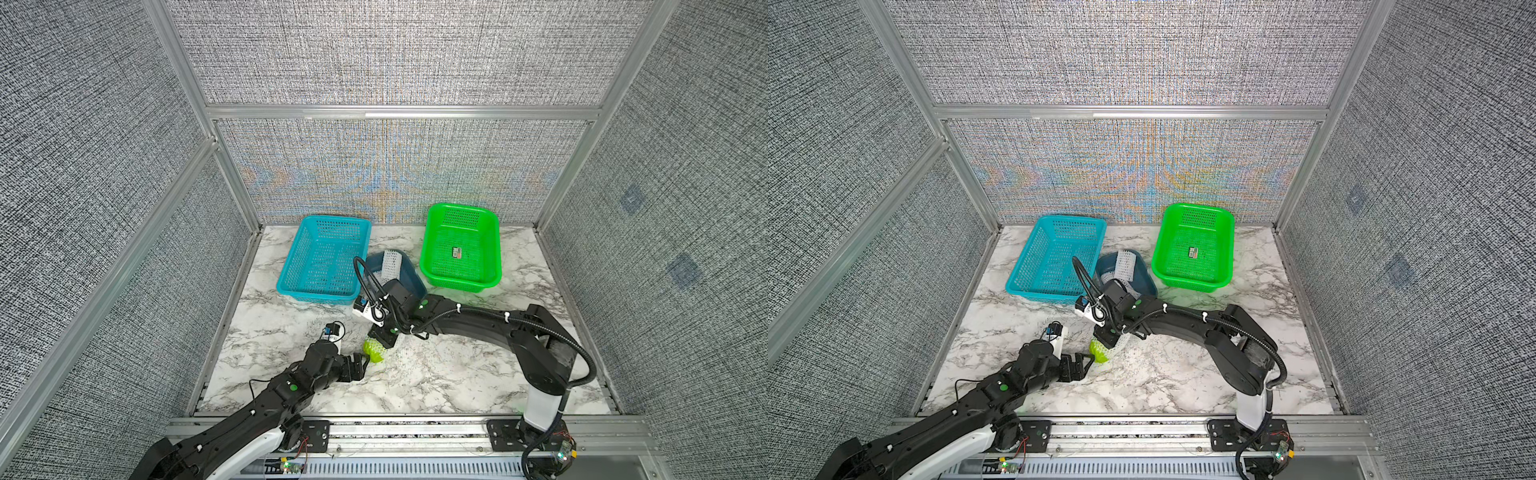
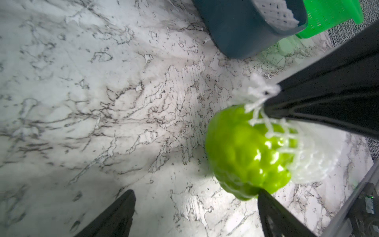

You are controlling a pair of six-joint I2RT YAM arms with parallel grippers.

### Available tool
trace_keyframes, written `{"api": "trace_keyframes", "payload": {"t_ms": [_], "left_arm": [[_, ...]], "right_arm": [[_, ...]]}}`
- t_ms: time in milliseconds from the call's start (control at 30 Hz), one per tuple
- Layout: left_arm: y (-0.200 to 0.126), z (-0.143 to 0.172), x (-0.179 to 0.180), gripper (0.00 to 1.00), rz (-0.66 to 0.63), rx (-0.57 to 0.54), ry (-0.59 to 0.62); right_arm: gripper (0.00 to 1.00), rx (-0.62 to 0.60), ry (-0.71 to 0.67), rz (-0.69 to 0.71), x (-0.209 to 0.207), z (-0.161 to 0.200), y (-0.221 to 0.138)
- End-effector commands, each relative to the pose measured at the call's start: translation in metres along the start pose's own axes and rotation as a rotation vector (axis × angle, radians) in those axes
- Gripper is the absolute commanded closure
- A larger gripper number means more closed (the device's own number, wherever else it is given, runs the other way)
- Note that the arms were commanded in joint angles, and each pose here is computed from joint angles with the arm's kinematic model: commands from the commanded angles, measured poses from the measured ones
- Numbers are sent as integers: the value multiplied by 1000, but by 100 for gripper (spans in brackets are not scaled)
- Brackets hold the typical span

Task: Sleeve custard apples in foam nets
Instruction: Put on the foam net on the custard apple.

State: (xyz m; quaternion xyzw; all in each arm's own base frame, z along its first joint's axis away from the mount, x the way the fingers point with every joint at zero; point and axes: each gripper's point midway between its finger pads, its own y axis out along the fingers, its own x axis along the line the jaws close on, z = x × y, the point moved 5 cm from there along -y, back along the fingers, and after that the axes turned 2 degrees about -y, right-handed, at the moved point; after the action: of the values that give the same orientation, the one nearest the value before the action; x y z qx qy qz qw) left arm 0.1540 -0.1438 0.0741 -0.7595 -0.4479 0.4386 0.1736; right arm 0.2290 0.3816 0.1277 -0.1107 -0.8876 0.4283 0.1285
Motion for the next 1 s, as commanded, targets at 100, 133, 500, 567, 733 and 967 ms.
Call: {"api": "trace_keyframes", "payload": {"t_ms": [100, 133, 500, 567, 733, 967], "left_arm": [[2, -11, 1, 6, -27, -48, 4], [2, -11, 2, 6, -33, -51, 2], [-8, -22, 0, 7, -55, -93, -20], [-15, -26, -5, 7, -17, -128, -15], [-22, -26, -9, 14, 47, -171, -48], [-11, -21, -17, 28, 157, -150, -98]], "right_arm": [[100, 146, 41, -103, 17, 40, 8], [100, 147, 44, -105, 17, 41, 9], [100, 158, 85, -93, 19, 51, 9], [100, 167, 89, -89, 17, 52, 11], [100, 172, 94, -87, 17, 53, 13], [100, 153, 96, -85, 17, 50, 9]]}}
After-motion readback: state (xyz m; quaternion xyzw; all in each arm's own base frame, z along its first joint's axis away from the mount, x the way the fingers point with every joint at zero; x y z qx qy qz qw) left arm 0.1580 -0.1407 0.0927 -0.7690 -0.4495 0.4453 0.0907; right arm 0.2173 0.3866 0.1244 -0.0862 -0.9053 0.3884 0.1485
